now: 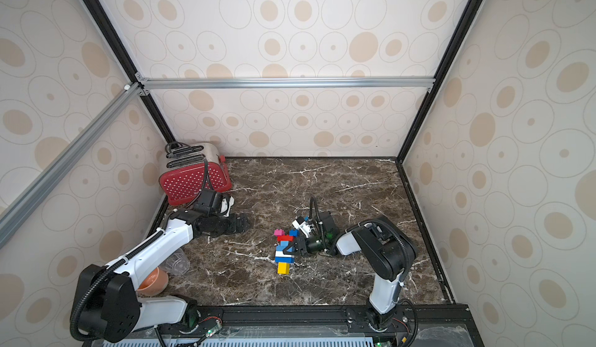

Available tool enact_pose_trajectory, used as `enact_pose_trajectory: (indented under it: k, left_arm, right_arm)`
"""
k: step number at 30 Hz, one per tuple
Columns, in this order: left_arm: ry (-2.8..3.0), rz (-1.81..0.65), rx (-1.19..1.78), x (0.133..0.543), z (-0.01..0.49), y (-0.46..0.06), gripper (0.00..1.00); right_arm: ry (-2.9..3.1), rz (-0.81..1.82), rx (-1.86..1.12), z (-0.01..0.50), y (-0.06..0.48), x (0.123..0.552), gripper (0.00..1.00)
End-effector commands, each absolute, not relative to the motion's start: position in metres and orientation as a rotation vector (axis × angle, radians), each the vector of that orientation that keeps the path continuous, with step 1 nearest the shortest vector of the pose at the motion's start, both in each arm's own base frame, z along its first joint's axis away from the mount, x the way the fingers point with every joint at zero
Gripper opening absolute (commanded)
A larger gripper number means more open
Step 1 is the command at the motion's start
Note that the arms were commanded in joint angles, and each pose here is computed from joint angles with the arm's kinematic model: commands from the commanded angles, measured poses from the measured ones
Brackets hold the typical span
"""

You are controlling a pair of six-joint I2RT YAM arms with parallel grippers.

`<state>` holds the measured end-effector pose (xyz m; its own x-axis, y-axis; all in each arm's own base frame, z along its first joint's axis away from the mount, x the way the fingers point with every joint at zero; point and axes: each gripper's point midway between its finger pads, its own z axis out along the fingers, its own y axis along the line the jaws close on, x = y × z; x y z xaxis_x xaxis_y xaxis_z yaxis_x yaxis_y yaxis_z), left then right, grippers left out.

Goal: Assemble a carrot with lego
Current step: Adjust the lego brick at the center of the board.

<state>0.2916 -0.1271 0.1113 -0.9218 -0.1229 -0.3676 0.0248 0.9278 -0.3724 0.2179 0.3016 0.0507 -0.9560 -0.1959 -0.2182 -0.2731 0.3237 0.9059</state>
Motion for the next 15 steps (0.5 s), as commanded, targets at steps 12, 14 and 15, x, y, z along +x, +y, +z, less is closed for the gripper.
enact_pose_trajectory:
  k: [12,14,15]
  left_arm:
    - [2.674,-0.516,-0.065,0.293,0.12,-0.123,0.99]
    - [2.675,-0.517,-0.061,0.292,0.12,-0.124,0.99]
    - [2.674,-0.517,-0.061,0.293,0.121,-0.124,0.99]
  right_arm:
    - [2.573,1.785,-0.39,0.038,0.304,0.218,0.19]
    - [2.579,1.782,-0.385,0.036,0.303,0.219,0.2]
    - [2.583,1.78,-0.383,0.036,0.304,0.219,0.21]
